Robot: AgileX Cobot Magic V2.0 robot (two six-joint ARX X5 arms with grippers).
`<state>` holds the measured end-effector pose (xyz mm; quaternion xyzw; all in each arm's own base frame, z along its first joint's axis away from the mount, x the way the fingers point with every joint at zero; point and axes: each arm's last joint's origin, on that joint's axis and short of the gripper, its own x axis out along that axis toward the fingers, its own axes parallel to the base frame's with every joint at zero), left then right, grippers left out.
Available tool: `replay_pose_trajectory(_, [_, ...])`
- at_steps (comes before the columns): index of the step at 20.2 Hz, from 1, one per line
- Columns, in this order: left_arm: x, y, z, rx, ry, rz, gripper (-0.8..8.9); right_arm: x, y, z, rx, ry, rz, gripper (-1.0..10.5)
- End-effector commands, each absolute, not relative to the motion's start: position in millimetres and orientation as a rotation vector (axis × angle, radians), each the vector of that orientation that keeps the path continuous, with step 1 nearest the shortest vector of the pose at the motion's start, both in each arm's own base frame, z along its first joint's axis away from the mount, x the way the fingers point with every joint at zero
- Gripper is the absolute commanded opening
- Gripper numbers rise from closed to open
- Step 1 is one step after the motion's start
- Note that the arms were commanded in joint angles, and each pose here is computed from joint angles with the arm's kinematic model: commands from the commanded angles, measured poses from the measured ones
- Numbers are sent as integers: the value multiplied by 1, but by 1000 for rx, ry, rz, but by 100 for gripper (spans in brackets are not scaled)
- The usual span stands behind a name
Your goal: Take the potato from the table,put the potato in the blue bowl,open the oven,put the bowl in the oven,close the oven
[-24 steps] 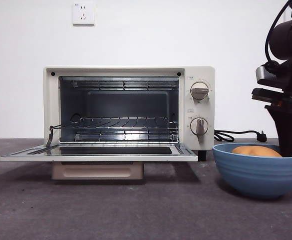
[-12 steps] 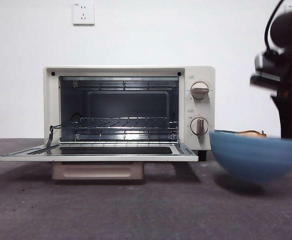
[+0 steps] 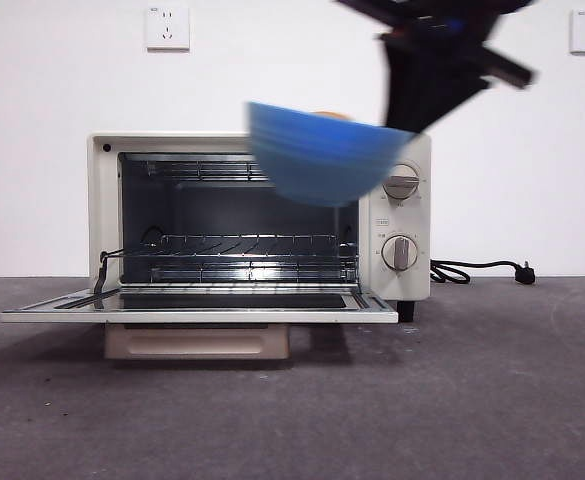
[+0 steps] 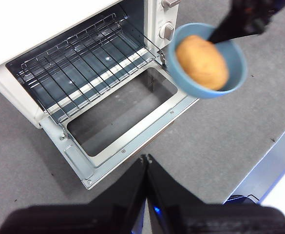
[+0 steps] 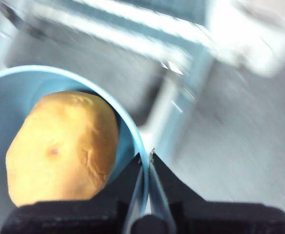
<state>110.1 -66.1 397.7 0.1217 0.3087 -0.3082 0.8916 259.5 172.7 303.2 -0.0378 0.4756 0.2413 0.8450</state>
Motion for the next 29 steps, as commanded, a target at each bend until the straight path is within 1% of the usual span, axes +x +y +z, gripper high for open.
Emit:
replay_pose_trajectory(1, [110,-66,396,268,647,-645,-8,284,196,298,-63,1018,491,-14])
replay_pose_trajectory(4, [110,-66,396,269,649,-646,-8,312,220,291,-61,1021,468,-14])
replay_pose_trajectory(5, [110,-66,396,270,649,-646,-8,322,226,288,-59,1018,444,-14])
replay_pose_trajectory(9, [109,-66,395,277,654,-652,-8,346,241,276,0,997,394,-14])
replay_pose_trajectory(14, [108,-65,394,294,667,-657,-8,360,240,265,69,979,323,-14])
replay_pose_trajectory(18, [108,-65,394,294,668,-658,-8,365,238,259,78,969,265,-14])
replay_pose_trajectory(24, [108,-65,394,296,668,-658,-8,369,238,253,83,973,252,-12])
replay_pose_trajectory(26, [108,-65,394,297,668,-659,-8,369,238,254,84,970,253,33])
replay_pose_trajectory(29, [108,-65,394,297,667,-659,-8,369,238,254,88,969,252,211])
